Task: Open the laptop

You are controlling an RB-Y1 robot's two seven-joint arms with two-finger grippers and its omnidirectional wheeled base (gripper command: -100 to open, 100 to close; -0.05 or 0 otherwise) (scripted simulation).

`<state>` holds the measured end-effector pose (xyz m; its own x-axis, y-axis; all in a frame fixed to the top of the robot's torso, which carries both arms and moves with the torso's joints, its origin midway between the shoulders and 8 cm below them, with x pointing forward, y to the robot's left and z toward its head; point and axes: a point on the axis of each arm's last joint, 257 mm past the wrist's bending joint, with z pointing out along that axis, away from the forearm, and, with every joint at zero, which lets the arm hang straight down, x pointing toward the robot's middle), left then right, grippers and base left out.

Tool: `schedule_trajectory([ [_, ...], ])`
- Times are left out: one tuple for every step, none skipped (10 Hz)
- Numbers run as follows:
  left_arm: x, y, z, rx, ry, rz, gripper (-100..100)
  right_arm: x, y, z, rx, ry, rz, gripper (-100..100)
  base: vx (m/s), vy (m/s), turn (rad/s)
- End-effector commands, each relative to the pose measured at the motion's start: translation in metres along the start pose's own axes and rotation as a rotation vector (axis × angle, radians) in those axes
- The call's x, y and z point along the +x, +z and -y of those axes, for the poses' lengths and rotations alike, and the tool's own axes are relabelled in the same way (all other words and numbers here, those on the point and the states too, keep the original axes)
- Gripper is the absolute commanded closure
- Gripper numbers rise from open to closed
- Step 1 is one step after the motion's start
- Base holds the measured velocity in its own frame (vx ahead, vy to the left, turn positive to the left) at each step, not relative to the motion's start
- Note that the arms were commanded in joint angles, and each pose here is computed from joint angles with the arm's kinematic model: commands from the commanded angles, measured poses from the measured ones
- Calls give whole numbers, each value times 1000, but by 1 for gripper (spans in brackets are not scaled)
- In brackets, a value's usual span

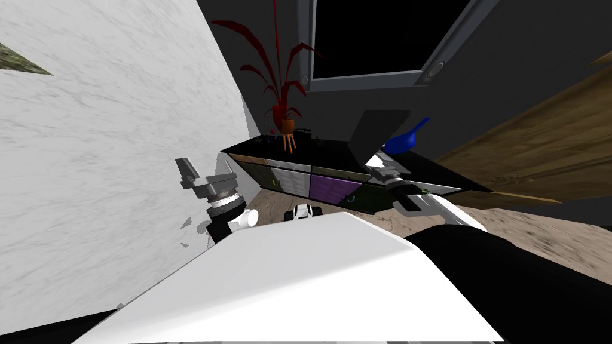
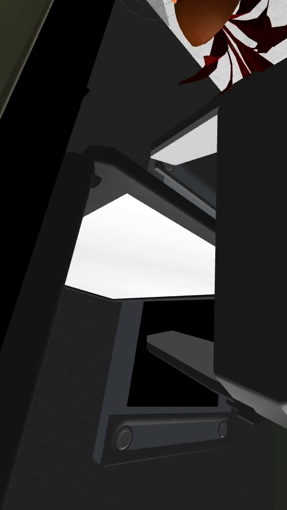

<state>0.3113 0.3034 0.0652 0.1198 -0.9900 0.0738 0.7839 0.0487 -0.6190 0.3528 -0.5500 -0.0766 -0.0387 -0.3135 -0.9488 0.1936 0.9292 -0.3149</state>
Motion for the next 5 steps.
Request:
schedule_trajectory([
  [0,0,0,0,0,0,0,-4,4,32,49,-140,-34,-100,88,189,-10],
  [0,0,0,0,0,0,0,-6,5,43,65,-185,-43,-100,67,165,-15],
  [0,0,0,0,0,0,0,-10,7,61,95,-255,-58,-100,59,188,-10],
  [0,0,0,0,0,0,0,-12,7,69,107,-280,-64,-100,53,172,-10],
  [0,0,0,0,0,0,0,-11,8,63,98,-255,-59,-100,23,71,-7],
])
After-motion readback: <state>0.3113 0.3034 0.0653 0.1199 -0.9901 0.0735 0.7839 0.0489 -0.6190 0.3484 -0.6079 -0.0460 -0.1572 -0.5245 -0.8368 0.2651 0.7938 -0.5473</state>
